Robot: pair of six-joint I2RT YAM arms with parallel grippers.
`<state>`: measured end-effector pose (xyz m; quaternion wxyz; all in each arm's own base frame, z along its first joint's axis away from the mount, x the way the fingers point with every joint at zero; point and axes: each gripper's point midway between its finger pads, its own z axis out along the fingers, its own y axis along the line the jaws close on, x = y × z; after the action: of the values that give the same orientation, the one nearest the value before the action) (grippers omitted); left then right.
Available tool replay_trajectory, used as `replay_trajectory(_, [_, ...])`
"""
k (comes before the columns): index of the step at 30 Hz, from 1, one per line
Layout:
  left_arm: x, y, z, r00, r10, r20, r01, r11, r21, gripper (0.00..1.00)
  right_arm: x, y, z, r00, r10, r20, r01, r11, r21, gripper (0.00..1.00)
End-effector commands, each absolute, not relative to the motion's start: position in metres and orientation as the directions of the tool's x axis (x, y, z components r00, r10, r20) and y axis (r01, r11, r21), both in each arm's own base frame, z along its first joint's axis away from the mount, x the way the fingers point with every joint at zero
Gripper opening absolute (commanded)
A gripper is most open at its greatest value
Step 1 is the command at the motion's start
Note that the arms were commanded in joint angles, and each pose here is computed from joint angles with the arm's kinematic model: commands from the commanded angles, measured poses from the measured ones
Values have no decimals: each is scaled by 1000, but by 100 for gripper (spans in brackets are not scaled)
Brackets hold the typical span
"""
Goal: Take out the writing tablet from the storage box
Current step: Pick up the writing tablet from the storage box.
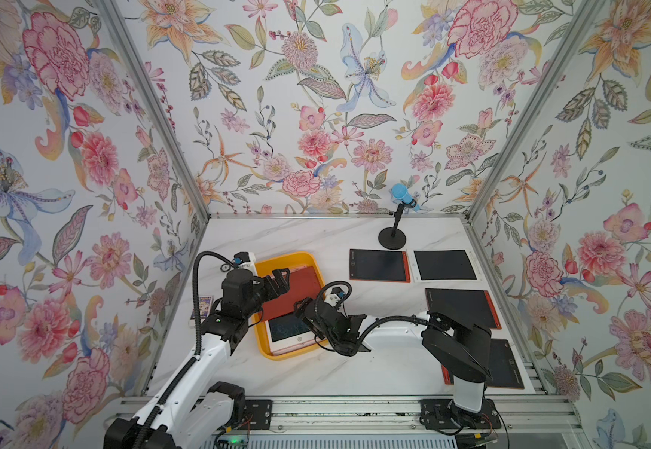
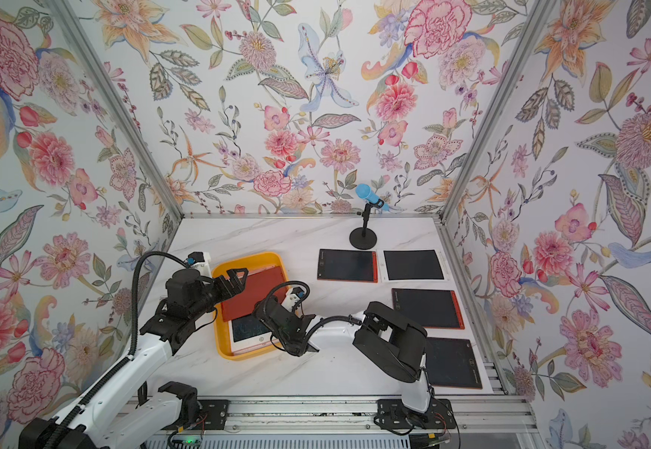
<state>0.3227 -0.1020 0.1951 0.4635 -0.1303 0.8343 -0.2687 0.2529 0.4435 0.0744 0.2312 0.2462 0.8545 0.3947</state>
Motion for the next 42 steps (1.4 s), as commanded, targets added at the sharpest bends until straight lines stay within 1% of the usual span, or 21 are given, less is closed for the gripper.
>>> replay_trajectory(1, [321,-101,198,-529,-477,-702,54,807,-589,99,259,449,76,-734,659,-163,280,513,811,87])
replay_trajectory(9, [321,-101,197,-533,-477,-699,65,800,-596,99,271,457,57,-697,701,-151,283,462,840,82])
replay_trajectory(11, [321,-100,198,-532,-477,-699,67,799,-597,99,273,457,53,-686,711,-155,274,450,850,80])
replay_trajectory(15, [320,-100,197,-536,-475,-698,70,799,-597,99,282,454,53,-659,723,-205,216,443,870,73])
replay_trajectory(17, [320,-99,196,-535,-474,-699,69,800,-596,99,288,456,58,-653,716,-247,157,447,881,70])
replay_trajectory(19, [320,-99,196,-534,-476,-699,70,799,-598,99,292,458,57,-652,713,-260,135,446,885,67])
replay_trajectory(21, [319,-100,197,-536,-470,-701,78,800,-595,99,295,458,57,-648,718,-253,122,426,897,62])
replay_trajectory(24, [319,-98,199,-528,-465,-711,78,807,-586,99,296,458,63,-646,712,-274,82,422,903,46])
replay_trajectory(26, [319,-96,199,-526,-462,-714,74,812,-579,99,297,459,73,-644,693,-323,40,452,891,36])
replay_trajectory(28, [319,-96,200,-525,-462,-715,74,812,-579,99,299,459,82,-637,678,-367,6,480,877,30])
replay_trajectory(31, [319,-95,201,-524,-463,-715,73,812,-579,99,302,459,92,-625,667,-407,-27,502,864,23])
replay_trajectory(34, [318,-94,203,-517,-462,-720,72,815,-575,99,307,456,93,-614,674,-412,-25,505,863,21])
replay_trajectory(35, [317,-93,204,-515,-462,-722,74,815,-575,99,309,455,92,-610,679,-408,-25,498,867,23])
replay_trajectory(36, [317,-93,204,-516,-462,-722,74,815,-574,99,311,456,92,-611,682,-403,-26,491,871,27])
replay_trajectory(37, [317,-93,205,-515,-462,-722,74,816,-574,99,313,456,91,-609,685,-399,-23,488,873,36])
replay_trajectory(38, [317,-93,206,-513,-462,-723,73,816,-573,99,315,457,92,-608,686,-399,-25,486,874,38])
replay_trajectory(42, [315,-92,205,-513,-462,-723,70,817,-572,99,321,457,85,-607,693,-389,-5,486,874,29])
